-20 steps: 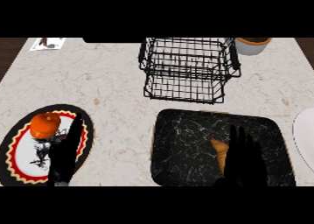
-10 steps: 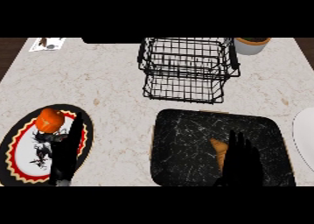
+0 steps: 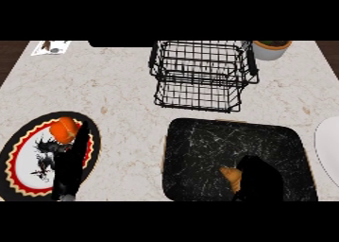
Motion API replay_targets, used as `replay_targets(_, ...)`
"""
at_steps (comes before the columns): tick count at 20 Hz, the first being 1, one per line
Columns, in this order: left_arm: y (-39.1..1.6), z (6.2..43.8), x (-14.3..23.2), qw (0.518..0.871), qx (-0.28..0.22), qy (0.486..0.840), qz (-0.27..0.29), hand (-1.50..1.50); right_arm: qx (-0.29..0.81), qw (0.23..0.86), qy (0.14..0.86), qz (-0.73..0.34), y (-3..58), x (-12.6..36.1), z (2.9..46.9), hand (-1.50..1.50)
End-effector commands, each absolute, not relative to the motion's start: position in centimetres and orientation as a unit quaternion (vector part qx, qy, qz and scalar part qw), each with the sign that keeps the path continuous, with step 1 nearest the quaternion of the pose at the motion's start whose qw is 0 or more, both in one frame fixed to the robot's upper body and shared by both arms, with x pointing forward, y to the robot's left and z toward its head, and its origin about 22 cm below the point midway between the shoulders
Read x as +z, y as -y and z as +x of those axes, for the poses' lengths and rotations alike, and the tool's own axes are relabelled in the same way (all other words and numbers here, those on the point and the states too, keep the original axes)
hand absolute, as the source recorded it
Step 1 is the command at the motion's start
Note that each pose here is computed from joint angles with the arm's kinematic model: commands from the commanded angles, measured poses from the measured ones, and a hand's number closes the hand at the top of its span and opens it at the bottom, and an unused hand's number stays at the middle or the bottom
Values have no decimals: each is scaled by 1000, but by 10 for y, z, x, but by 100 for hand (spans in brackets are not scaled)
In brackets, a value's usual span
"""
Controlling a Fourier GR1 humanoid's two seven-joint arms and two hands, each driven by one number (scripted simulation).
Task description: Pick the croissant from the tray and place it in the tiered basket
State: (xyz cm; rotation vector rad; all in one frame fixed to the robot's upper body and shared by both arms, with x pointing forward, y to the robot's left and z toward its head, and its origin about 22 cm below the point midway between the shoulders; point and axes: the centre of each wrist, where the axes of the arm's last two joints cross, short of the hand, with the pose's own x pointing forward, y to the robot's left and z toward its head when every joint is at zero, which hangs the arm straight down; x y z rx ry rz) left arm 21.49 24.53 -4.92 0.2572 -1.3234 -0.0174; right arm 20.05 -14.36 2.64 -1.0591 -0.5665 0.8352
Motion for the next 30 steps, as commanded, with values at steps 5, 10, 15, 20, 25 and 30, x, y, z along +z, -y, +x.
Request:
replay_targets(5,-254,205,-59,788,-8,604,122,0,427,693,241,-529,147,12,203,150)
replay_targets(10,-229,209,-54,787,-12,607,109,0,499,655,333,-458,196,19,239,150)
replay_targets(15,-245,209,-54,789,-8,604,106,0,543,607,451,-366,254,57,261,150)
replay_targets(20,-237,209,-49,791,-3,603,107,0,456,622,543,-332,284,92,267,150)
replay_targets(25,-259,214,-49,789,2,602,125,0,345,633,623,-304,297,149,268,150)
replay_targets(30,-240,208,-58,788,2,604,122,0,309,555,696,-334,308,227,248,150)
